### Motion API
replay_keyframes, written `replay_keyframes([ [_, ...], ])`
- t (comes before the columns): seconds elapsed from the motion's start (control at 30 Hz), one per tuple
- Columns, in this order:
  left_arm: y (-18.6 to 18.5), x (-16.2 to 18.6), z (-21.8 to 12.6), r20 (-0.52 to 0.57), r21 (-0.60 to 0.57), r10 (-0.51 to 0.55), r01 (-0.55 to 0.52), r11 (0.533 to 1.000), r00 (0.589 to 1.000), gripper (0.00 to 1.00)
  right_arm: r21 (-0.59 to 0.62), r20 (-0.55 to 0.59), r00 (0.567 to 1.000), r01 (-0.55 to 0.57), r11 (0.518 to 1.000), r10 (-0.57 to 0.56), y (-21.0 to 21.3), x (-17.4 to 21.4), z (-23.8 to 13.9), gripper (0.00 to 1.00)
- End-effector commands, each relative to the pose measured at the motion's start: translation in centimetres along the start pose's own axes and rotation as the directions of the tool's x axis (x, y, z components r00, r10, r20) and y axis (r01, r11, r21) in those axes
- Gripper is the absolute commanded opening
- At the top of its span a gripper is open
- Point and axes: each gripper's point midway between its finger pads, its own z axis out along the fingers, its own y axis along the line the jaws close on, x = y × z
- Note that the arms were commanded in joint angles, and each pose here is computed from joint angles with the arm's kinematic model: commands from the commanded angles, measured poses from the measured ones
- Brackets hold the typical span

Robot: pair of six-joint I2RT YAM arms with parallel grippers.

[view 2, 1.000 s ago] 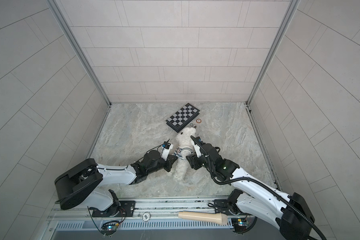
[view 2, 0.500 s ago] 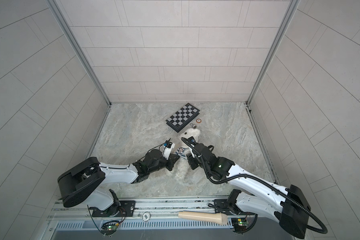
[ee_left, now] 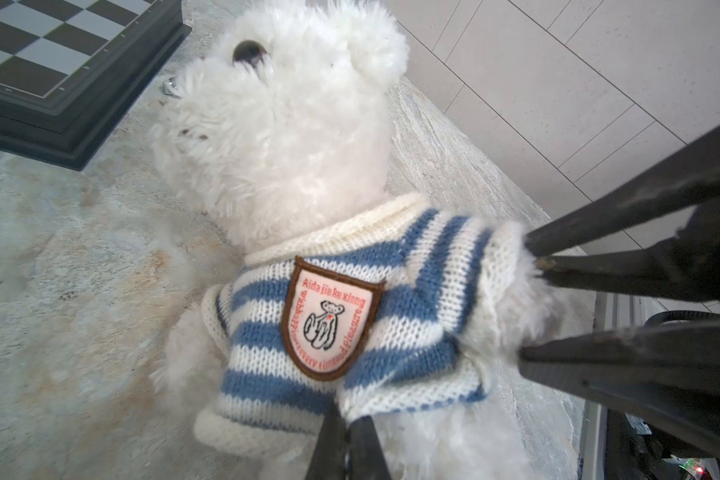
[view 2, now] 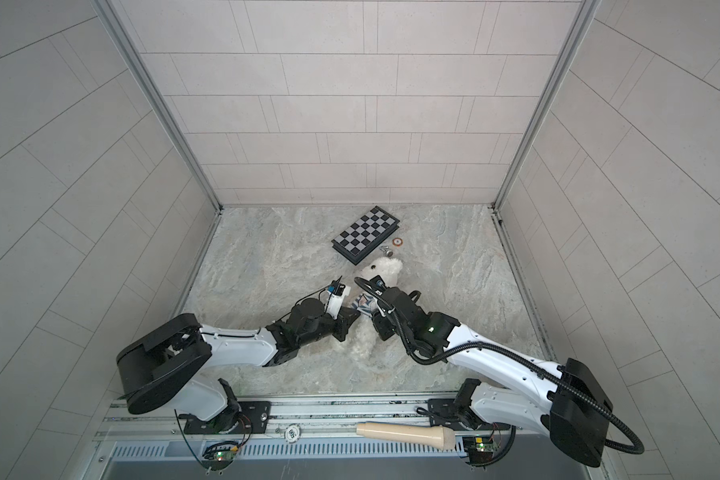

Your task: Dress the teddy bear

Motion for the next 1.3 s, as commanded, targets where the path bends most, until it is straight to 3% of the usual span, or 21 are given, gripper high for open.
replay_keyframes([
  [0.0,-0.5,-1.0,0.2,0.027,0.015,-0.002,0.002,1.000,1.000,0.00,0.030,0.004,1.000,0.024,0.999,-0.024,-0.3,0.0,0.3,0.37],
  [0.13,-0.5,-0.9,0.1,0.029,0.015,0.001,-0.002,1.000,1.000,0.00,0.060,0.004,0.999,0.032,0.998,-0.032,-0.9,0.0,0.2,0.28],
  [0.3,-0.3,-0.7,0.0,0.026,0.004,0.005,-0.005,1.000,1.000,0.00,0.082,0.047,0.998,0.040,0.996,-0.044,-1.6,-0.6,-1.1,0.00],
  [0.37,0.0,-0.6,-0.1,0.023,-0.009,0.012,-0.012,1.000,1.000,0.00,0.087,0.093,0.996,0.005,0.996,-0.013,-2.0,-1.0,-1.9,0.00],
  [0.53,0.6,-0.5,-0.4,0.016,-0.045,0.034,-0.034,0.998,0.999,0.00,-0.075,0.218,0.975,-0.035,0.997,0.051,-1.1,-2.1,-3.7,0.00],
  [0.77,1.9,-0.5,-1.2,0.001,-0.103,0.068,-0.067,0.992,0.998,0.00,-0.322,0.355,0.930,0.026,0.946,0.095,1.5,-4.6,-6.9,0.00],
  [0.93,1.7,-0.5,-1.7,-0.022,-0.107,0.113,-0.115,0.988,0.993,0.00,-0.368,0.387,0.907,-0.010,0.930,0.164,1.4,-5.8,-7.5,0.00],
  [1.07,-0.9,-1.4,-2.5,-0.001,-0.035,0.163,-0.163,0.986,0.987,0.01,-0.340,0.343,0.919,-0.070,0.938,0.193,0.8,-5.5,-5.6,0.00],
  [1.2,-2.9,-1.6,-3.8,0.008,0.064,0.158,-0.158,0.985,0.987,0.35,-0.290,0.337,0.911,-0.141,0.947,0.239,-0.3,-5.6,-4.6,0.00],
  [1.27,-3.2,-1.8,-4.8,0.016,0.074,0.153,-0.154,0.985,0.988,0.46,-0.273,0.349,0.903,-0.158,0.949,0.251,-0.8,-5.9,-4.5,0.00],
])
